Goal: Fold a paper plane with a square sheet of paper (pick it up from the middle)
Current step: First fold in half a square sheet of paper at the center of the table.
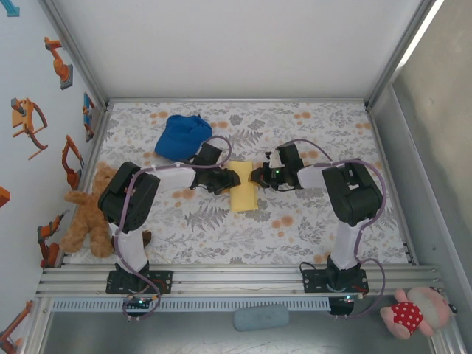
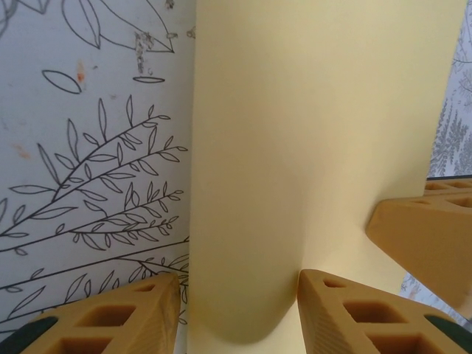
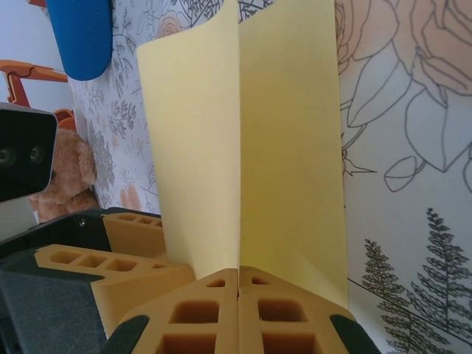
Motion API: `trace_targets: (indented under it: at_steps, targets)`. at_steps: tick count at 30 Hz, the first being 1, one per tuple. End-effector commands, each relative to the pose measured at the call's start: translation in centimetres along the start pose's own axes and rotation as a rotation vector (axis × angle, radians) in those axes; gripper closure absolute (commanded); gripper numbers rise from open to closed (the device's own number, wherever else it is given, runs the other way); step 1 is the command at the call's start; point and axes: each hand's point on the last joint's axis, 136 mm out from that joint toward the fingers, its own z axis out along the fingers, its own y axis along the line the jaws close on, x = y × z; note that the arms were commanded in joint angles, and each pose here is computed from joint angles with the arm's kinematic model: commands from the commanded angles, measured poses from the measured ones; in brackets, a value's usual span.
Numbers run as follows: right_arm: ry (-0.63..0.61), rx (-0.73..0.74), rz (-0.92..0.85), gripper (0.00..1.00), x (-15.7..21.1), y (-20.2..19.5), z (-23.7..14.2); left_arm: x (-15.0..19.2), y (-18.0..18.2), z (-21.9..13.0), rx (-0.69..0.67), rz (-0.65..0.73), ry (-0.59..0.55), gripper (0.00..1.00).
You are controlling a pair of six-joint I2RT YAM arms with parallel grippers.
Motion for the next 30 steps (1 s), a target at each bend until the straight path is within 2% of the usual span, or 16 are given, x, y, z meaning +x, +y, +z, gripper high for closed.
trace_targets:
  at_steps: [1, 3, 9, 10, 16, 21, 27, 30]
  targets:
    - [0.001, -0.01, -0.029, 1.0, -0.6, 0.6, -0.2, 0.6, 1.2, 0.8, -0.079, -0.004, 0.031, 0.54]
    - [0.002, 0.014, -0.038, 0.97, -0.6, 0.5, -0.4, 0.8, 2.2, 0.9, -0.135, -0.022, 0.037, 0.56]
    - [-0.049, 0.155, -0.07, 0.67, -1.5, 0.0, -2.6, 1.5, 5.2, 1.9, -0.27, -0.084, 0.049, 0.6]
    - [-0.073, 0.197, -0.068, 0.64, -1.9, -0.4, -3.3, 1.7, 5.7, 2.1, -0.292, -0.094, 0.055, 0.61]
    - [-0.158, 0.322, -0.158, 0.63, -3.4, 0.0, -6.4, 2.6, 7.9, 3.0, -0.401, -0.13, 0.078, 0.62]
    - [-0.159, 0.39, -0.231, 0.63, -3.8, -0.5, -7.3, 3.3, 9.5, 3.9, -0.484, -0.161, 0.102, 0.62]
    - [-0.152, 0.392, -0.243, 0.64, -3.3, -1.1, -7.2, 4.8, 11.2, 5.0, -0.551, -0.207, 0.141, 0.62]
    - [-0.145, 0.358, -0.246, 0.64, -3.2, -0.9, -6.7, 5.4, 11.0, 5.9, -0.537, -0.178, 0.183, 0.62]
